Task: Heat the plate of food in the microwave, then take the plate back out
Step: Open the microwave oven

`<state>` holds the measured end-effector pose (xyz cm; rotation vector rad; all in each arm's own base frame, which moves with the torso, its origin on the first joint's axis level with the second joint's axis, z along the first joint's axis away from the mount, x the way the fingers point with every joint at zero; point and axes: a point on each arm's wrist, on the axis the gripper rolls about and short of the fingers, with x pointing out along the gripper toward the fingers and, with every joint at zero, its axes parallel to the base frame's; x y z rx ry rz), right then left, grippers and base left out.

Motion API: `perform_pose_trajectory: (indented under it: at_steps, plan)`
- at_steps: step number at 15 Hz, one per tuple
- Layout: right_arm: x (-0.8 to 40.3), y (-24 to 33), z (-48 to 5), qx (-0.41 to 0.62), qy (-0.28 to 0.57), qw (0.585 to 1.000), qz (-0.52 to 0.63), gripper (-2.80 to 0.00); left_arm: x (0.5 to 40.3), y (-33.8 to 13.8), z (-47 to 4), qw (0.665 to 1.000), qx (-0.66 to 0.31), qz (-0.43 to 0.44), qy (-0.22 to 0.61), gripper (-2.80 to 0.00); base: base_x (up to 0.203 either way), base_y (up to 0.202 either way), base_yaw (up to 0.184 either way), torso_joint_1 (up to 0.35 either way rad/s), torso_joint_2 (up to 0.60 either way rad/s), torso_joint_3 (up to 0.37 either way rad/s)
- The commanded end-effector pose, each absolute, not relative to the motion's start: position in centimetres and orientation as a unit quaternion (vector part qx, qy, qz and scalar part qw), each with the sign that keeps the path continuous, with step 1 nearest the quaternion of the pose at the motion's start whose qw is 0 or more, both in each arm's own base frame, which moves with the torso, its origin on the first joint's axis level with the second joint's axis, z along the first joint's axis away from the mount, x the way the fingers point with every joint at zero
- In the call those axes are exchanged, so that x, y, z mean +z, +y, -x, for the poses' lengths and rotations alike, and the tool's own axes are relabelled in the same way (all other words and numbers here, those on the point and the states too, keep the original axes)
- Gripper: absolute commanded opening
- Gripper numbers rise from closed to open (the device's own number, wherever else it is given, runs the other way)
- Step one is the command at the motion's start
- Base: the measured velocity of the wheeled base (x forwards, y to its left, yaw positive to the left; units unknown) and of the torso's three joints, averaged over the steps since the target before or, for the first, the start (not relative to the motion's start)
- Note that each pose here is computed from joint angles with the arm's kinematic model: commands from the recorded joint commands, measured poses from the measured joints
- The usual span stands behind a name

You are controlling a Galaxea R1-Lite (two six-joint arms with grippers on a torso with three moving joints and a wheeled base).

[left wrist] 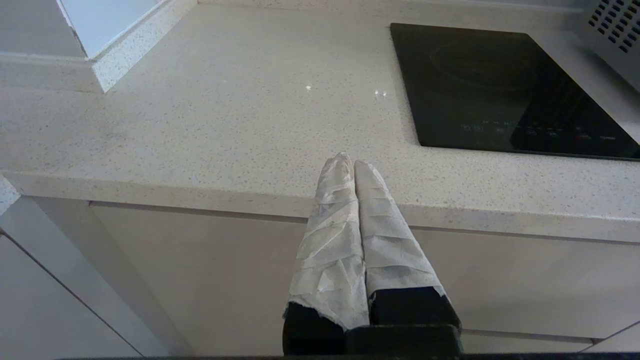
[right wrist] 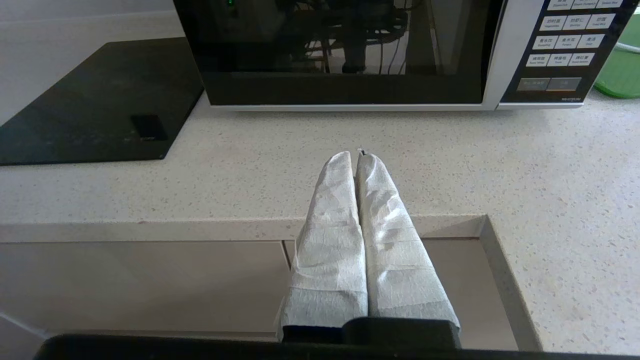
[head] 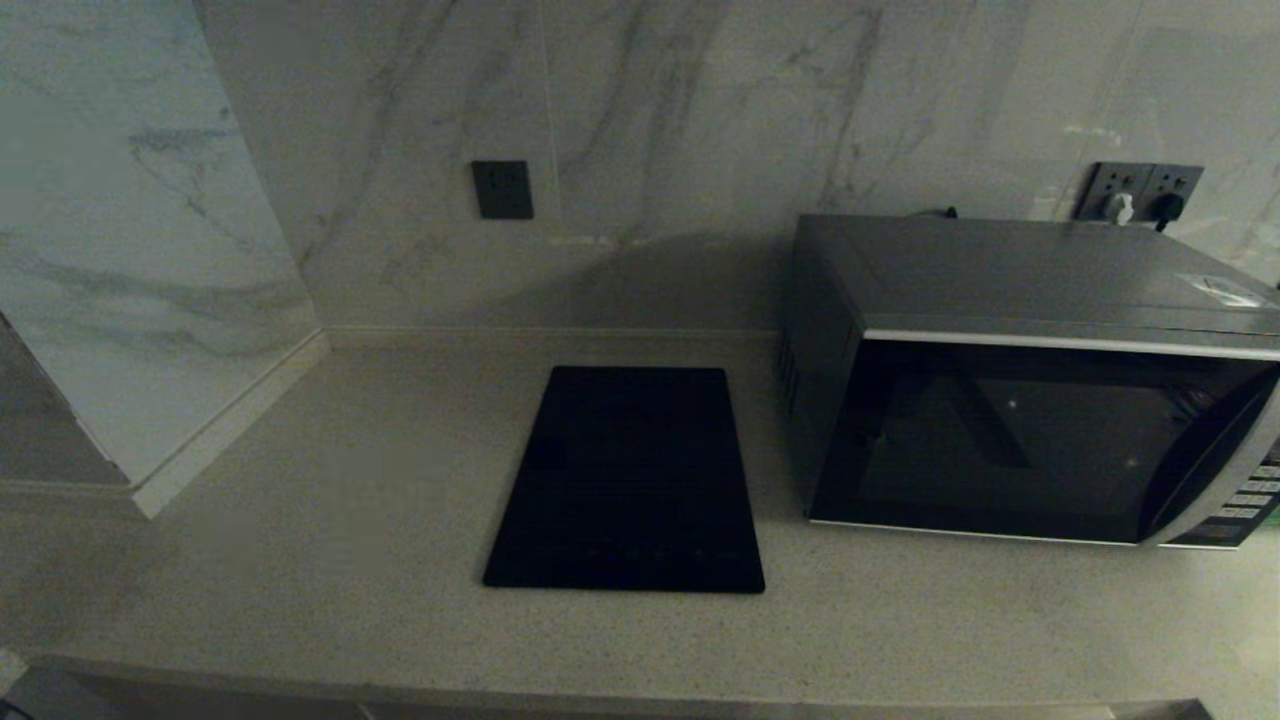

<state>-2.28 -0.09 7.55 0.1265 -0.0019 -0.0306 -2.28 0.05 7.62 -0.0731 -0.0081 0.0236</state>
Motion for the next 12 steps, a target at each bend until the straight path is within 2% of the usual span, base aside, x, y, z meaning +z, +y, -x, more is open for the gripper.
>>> perform_pose_trajectory:
  at_steps: [1,12]
  plan:
    - [7.51,-0.09,2.26,-0.015,0.001,0.998,-0.064,-2.8,7.63,0.05,2.28,0.999,0.012,0.037,-0.004,-2.8,0.0,0.0,0.0,0.0,0.0,0.0]
    - [7.51,-0.09,2.26,-0.015,0.001,0.998,-0.064,-2.8,7.63,0.05,2.27,0.999,0.012,0.037,-0.004,-2.8,0.0,0.0,0.0,0.0,0.0,0.0]
